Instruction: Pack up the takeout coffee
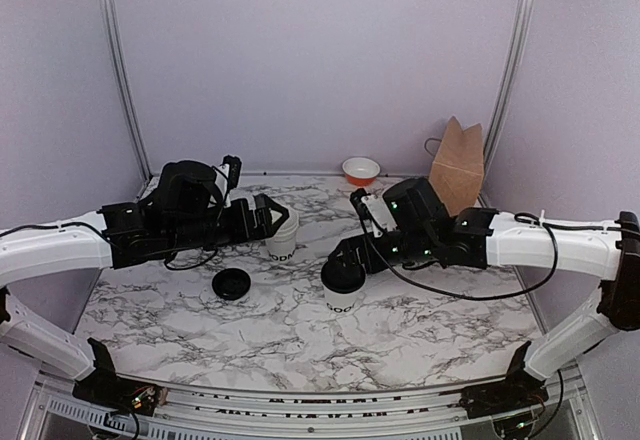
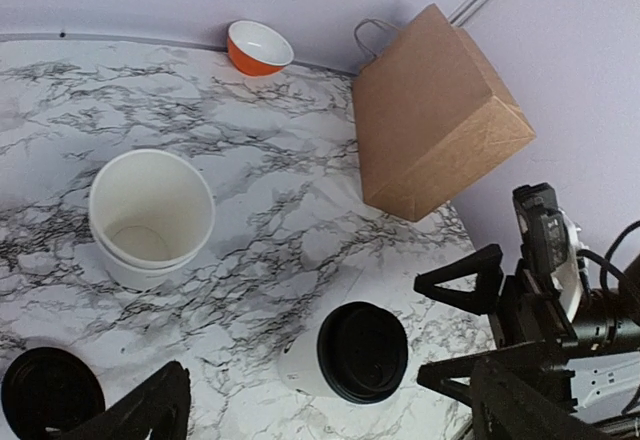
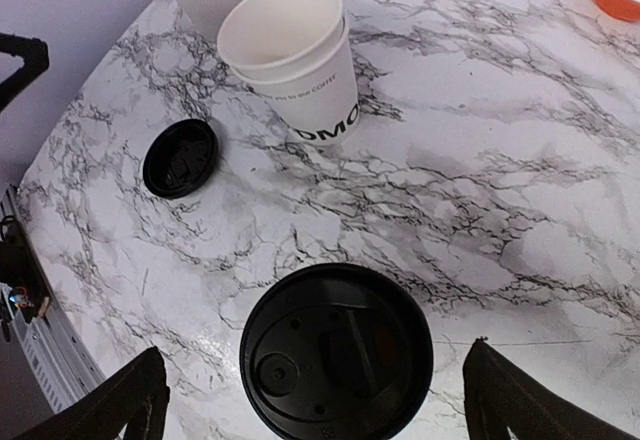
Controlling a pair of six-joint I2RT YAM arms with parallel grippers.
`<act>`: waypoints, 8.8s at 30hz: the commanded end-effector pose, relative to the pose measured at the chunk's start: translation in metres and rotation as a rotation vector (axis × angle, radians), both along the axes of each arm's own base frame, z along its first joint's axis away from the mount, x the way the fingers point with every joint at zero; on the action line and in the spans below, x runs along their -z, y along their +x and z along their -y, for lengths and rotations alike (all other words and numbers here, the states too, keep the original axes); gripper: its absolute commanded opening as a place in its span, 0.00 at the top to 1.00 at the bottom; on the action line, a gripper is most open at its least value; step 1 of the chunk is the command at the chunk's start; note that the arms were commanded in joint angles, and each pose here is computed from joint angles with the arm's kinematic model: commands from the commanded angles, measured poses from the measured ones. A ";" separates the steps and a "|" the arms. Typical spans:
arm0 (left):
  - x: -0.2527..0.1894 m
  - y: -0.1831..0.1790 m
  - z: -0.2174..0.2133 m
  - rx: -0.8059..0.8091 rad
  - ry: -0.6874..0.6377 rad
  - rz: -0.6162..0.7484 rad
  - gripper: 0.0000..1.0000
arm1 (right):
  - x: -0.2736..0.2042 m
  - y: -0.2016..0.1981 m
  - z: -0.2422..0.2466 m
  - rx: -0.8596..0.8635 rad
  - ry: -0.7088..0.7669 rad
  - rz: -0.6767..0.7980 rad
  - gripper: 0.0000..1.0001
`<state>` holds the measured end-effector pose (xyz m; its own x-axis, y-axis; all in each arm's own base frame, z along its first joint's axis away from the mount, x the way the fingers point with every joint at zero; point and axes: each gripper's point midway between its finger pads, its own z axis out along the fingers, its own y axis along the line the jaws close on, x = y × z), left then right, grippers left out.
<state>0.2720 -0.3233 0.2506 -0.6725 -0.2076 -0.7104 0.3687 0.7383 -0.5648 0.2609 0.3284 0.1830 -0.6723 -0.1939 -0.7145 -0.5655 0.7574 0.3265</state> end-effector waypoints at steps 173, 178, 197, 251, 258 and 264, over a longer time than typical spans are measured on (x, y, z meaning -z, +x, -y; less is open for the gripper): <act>-0.045 0.012 -0.108 -0.270 0.116 0.067 0.01 | -0.112 0.260 0.310 0.787 0.111 0.078 0.62; -0.045 0.014 -0.109 -0.271 0.120 0.068 0.01 | -0.096 0.254 0.304 0.755 0.085 0.032 0.54; -0.047 0.016 -0.113 -0.283 0.109 0.068 0.01 | -0.180 0.208 0.183 0.514 0.187 0.171 0.99; -0.051 0.054 -0.013 0.025 0.003 -0.100 0.08 | -0.164 0.095 0.068 0.142 0.007 0.320 1.00; -0.044 0.045 0.011 0.087 0.029 -0.100 0.14 | -0.154 0.089 0.067 0.146 0.041 0.262 1.00; -0.044 0.042 0.019 0.102 0.039 -0.090 0.19 | -0.149 0.085 0.064 0.128 0.038 0.234 1.00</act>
